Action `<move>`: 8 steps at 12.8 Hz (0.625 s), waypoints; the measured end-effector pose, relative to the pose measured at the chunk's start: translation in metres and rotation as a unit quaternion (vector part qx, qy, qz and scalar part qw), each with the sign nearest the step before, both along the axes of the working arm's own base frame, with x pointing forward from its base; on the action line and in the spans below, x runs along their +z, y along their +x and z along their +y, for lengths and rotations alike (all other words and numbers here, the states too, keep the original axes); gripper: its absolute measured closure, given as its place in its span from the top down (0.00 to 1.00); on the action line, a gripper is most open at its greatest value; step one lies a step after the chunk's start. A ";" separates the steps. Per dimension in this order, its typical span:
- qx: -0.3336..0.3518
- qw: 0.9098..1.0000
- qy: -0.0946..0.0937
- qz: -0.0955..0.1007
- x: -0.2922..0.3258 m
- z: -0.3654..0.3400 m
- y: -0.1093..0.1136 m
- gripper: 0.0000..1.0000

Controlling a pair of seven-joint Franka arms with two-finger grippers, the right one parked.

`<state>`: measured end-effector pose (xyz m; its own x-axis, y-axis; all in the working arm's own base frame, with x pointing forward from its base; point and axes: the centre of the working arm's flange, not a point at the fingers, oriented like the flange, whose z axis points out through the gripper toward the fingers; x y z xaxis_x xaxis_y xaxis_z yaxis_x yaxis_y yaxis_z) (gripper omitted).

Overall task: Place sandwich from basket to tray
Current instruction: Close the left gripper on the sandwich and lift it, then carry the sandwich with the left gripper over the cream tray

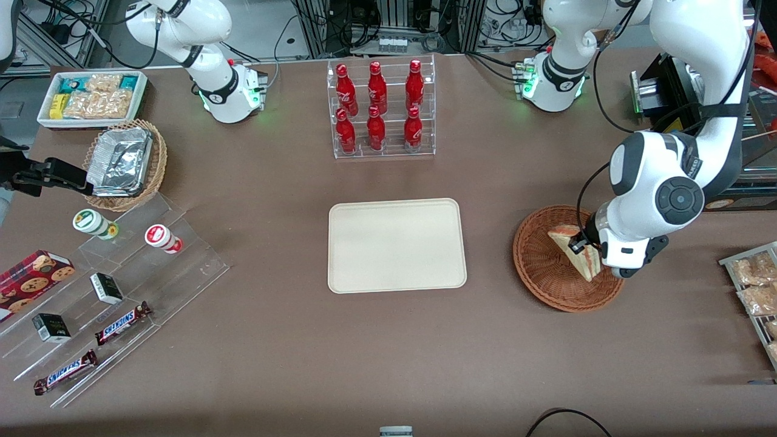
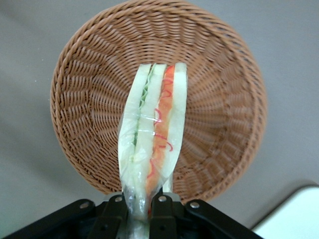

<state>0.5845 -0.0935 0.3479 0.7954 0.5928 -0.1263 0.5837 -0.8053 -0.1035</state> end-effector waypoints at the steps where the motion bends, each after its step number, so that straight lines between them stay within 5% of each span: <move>1: -0.008 1.000 -0.001 -0.001 0.005 -0.008 0.001 0.15; 8: -0.114 0.993 -0.033 -0.009 0.009 -0.140 -0.012 0.15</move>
<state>0.5729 -0.2336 0.3573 0.9104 0.3877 -0.1442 0.3865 -0.9215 -0.0378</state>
